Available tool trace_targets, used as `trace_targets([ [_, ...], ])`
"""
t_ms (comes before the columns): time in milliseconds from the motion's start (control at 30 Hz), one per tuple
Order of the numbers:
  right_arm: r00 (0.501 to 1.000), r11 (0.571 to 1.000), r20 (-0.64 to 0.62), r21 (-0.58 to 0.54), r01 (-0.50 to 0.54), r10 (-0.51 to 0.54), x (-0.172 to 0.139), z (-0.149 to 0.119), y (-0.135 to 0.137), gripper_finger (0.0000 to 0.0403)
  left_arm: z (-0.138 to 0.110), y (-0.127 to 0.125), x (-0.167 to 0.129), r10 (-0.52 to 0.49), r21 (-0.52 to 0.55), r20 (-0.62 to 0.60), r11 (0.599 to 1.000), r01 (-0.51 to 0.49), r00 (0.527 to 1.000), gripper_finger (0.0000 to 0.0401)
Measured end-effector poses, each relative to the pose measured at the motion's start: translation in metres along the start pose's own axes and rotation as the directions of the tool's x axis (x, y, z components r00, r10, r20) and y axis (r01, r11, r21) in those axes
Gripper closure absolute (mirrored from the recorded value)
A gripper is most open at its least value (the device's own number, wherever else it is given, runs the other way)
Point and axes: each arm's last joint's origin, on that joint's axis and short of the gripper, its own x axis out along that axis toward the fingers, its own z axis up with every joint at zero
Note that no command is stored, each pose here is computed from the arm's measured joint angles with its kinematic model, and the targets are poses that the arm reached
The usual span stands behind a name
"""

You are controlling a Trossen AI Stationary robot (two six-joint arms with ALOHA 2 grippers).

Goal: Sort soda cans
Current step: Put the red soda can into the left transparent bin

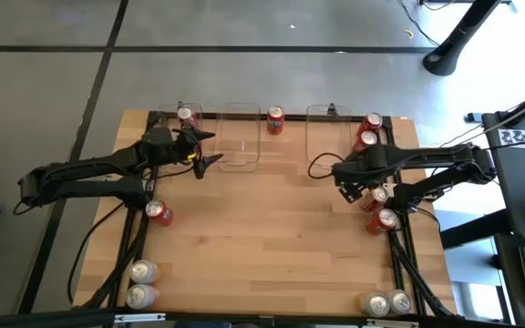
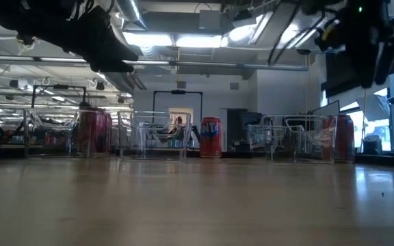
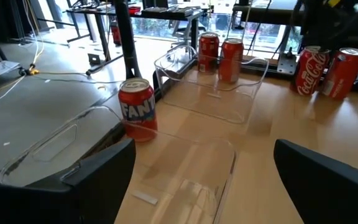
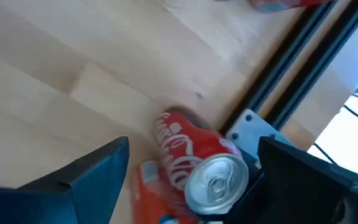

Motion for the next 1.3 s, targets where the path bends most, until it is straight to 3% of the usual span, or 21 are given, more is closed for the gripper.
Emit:
trace_targets([
  [467,0.974,0.995,-0.225,-0.095,0.015,-0.036,0.040,-0.005,-0.008,0.0047,0.000,0.000,0.000,0.000,0.003,-0.003,1.000,0.000,1.000,0.0030],
  [800,0.941,0.992,-0.334,-0.127,0.016,-0.057,0.060,-0.014,-0.010,0.0047,0.000,0.000,0.000,0.000,0.000,-0.003,1.000,0.000,1.000,0.0030],
  [933,0.944,0.992,-0.324,-0.125,0.012,-0.052,0.061,-0.014,-0.009,0.0049,0.000,0.000,0.000,0.000,0.002,-0.001,1.000,0.000,1.000,0.0030],
  [1300,0.955,0.989,-0.296,-0.140,-0.039,-0.004,0.061,-0.011,-0.005,0.0121,-0.003,0.000,0.000,0.000,0.013,-0.036,1.000,0.001,0.999,0.0030],
])
